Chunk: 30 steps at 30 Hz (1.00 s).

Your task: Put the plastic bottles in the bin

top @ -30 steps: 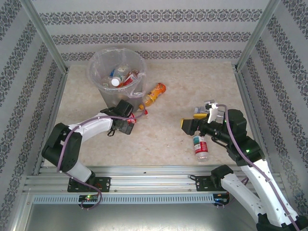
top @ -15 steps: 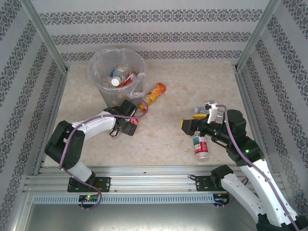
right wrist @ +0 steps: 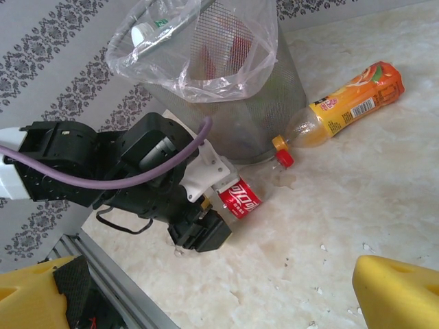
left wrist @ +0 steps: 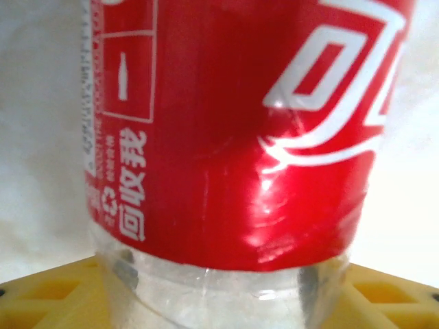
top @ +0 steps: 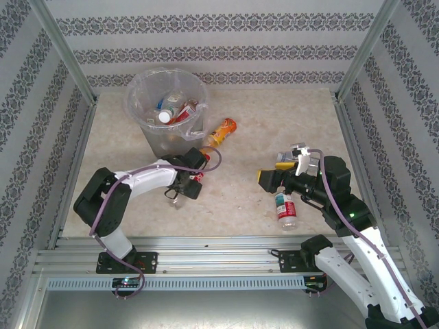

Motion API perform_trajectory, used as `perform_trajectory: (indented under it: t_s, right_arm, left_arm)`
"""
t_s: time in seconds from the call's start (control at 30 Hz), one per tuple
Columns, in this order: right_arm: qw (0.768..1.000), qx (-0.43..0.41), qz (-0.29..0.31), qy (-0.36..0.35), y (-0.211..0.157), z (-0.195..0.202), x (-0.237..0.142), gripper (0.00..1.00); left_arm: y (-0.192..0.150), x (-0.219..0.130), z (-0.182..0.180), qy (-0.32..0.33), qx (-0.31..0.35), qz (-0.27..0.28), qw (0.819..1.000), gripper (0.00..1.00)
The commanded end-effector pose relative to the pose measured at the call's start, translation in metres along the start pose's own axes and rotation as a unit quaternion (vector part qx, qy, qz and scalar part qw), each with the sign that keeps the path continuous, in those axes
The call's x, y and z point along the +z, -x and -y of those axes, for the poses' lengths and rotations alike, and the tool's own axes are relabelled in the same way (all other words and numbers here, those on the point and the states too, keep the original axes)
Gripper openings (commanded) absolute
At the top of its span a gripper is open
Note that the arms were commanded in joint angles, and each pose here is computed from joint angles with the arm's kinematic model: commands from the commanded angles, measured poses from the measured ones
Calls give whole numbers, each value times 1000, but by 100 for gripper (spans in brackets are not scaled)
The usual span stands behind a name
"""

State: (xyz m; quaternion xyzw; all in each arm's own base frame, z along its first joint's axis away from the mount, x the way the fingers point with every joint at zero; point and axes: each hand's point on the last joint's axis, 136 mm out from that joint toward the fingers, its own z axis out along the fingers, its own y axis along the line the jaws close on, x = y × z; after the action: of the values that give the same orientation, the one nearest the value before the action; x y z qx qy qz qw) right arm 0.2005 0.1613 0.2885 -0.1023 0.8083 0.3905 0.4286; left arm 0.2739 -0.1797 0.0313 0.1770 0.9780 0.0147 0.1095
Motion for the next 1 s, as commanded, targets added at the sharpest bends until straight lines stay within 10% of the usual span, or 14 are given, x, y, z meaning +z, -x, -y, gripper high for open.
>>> perform_trajectory:
  t_s: [0.0, 0.33, 0.97]
  right_arm:
    - [1000, -5, 1, 14, -2, -5, 0, 98]
    - [1000, -7, 3, 13, -2, -5, -1, 98]
    - [998, -33, 33, 38, 16, -24, -12, 98]
  left_arm:
    - [-2, -6, 12, -5, -8, -12, 1000, 61]
    - [22, -48, 54, -66, 40, 47, 996, 51]
    - [126, -265, 92, -208, 83, 286, 932, 51]
